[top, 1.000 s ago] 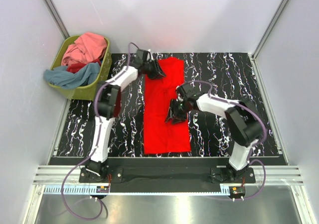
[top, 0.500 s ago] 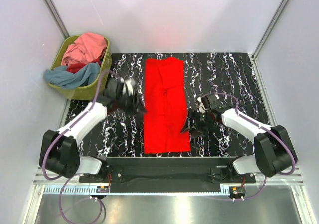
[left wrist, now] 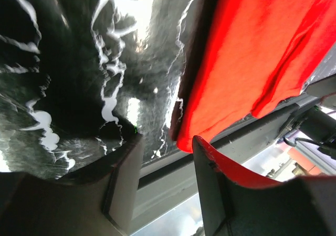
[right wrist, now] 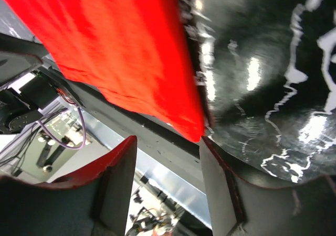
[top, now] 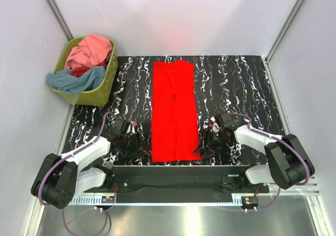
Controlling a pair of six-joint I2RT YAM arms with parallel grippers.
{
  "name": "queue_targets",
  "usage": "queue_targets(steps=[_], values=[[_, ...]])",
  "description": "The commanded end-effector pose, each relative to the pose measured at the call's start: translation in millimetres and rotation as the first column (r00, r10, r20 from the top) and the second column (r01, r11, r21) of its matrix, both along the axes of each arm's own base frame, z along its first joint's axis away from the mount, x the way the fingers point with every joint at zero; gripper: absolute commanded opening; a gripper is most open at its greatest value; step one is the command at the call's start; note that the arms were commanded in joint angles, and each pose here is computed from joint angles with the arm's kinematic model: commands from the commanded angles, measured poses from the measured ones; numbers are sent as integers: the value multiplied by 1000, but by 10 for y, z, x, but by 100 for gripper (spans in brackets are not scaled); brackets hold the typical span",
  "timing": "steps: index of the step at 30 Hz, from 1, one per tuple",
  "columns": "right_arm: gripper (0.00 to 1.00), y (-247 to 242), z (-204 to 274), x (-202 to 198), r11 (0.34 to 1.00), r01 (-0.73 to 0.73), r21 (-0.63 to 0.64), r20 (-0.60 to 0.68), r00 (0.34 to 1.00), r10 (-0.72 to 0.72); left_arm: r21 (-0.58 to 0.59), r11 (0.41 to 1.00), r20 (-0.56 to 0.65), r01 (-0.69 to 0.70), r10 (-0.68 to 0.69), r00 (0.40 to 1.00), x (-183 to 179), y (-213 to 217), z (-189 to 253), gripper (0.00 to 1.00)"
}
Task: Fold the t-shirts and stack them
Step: Fold the tshirt
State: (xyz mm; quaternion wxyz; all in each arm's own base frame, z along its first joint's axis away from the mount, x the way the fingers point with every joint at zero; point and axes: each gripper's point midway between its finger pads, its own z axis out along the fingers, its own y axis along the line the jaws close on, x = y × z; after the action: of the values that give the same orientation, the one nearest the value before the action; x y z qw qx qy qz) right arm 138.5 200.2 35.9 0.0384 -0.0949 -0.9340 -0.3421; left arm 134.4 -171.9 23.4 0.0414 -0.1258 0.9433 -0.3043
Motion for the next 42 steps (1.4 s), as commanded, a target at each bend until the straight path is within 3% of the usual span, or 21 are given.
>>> queue_targets(steps=[1,17,23,32,42], values=[[58,49,-53,11,999,23,45,-3,1000,-23,-58,998,24,-10,12,1000,55,-117,26,50],[56,-42,-277,-46,1000,24,-18,-20,1000,-24,-16,1000,-73,-5,4,997,-182,-170,-203,49],[55,-214,-238,-28,989,72,-126,15,997,-71,18,1000,-87,7,-5,996,-241,-180,-226,46],[55,-235,-244,106,984,28,-177,34,999,-22,53,999,-106,-3,9,994,-303,-112,-298,38],[50,-173,-335,-3,991,-2,-135,-28,1000,-2,50,999,-95,-7,11,995,-236,-149,-259,24]])
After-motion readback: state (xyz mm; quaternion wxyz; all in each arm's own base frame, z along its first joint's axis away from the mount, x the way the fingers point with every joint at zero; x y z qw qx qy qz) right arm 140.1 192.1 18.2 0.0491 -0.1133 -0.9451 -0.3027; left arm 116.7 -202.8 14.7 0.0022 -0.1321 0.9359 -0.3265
